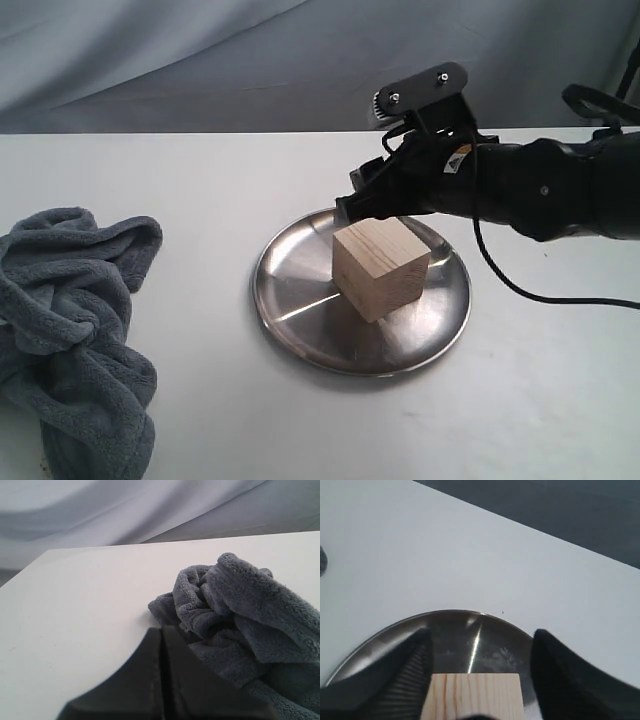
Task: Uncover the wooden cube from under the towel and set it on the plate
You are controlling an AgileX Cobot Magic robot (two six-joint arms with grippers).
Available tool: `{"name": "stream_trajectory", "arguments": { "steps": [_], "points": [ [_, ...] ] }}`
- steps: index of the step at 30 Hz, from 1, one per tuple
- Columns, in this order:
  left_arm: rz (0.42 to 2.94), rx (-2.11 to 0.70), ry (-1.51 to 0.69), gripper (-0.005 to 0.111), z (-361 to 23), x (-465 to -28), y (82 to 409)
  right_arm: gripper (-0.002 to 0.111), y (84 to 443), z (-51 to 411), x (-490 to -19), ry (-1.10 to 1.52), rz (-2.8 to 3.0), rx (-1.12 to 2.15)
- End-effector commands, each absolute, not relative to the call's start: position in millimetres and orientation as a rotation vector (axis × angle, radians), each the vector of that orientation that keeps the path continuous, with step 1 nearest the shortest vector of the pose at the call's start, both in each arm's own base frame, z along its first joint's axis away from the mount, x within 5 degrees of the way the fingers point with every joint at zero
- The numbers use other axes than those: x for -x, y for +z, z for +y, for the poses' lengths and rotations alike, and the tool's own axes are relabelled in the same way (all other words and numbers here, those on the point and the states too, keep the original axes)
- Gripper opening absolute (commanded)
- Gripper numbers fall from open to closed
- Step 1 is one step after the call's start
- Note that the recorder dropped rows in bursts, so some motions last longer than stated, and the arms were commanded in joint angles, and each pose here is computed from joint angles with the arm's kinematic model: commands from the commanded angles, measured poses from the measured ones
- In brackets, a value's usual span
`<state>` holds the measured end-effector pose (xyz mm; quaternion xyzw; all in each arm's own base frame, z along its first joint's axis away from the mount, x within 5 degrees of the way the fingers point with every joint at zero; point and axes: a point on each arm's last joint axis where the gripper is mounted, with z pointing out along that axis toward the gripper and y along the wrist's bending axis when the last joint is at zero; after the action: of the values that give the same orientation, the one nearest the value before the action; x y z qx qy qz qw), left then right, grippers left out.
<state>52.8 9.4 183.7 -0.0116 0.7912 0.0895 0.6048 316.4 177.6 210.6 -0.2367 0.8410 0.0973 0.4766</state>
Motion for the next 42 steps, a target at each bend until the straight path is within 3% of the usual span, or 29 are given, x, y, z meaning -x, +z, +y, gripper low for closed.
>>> {"name": "stream_trajectory", "arguments": {
  "steps": [1,11,16,19,24,29,35,42],
  "points": [
    [1.824,0.033,0.202,0.0,9,-53,183,0.031,224,180,-321,0.306,2.143,0.547],
    [1.824,0.033,0.202,0.0,9,-53,183,0.001,282,177,-347,0.312,2.314,0.726],
    [1.824,0.033,0.202,0.0,9,-53,183,0.0,282,147,-370,0.001,2.613,0.603],
    [1.824,0.033,0.202,0.0,9,-53,183,0.0,273,126,-379,-0.022,2.739,0.522],
    [1.824,0.033,0.202,0.0,9,-53,183,0.0,254,50,-390,-0.087,2.954,0.265],
    [1.824,0.033,0.202,0.0,9,-53,183,0.0,237,-20,-368,-0.107,3.059,-0.033],
    [1.824,0.033,0.202,0.0,9,-53,183,0.0,225,-46,-343,-0.071,3.001,-0.168],
    [1.824,0.033,0.202,0.0,9,-53,183,0.0,243,-47,-320,-0.099,2.934,-0.162]
  ]
}}
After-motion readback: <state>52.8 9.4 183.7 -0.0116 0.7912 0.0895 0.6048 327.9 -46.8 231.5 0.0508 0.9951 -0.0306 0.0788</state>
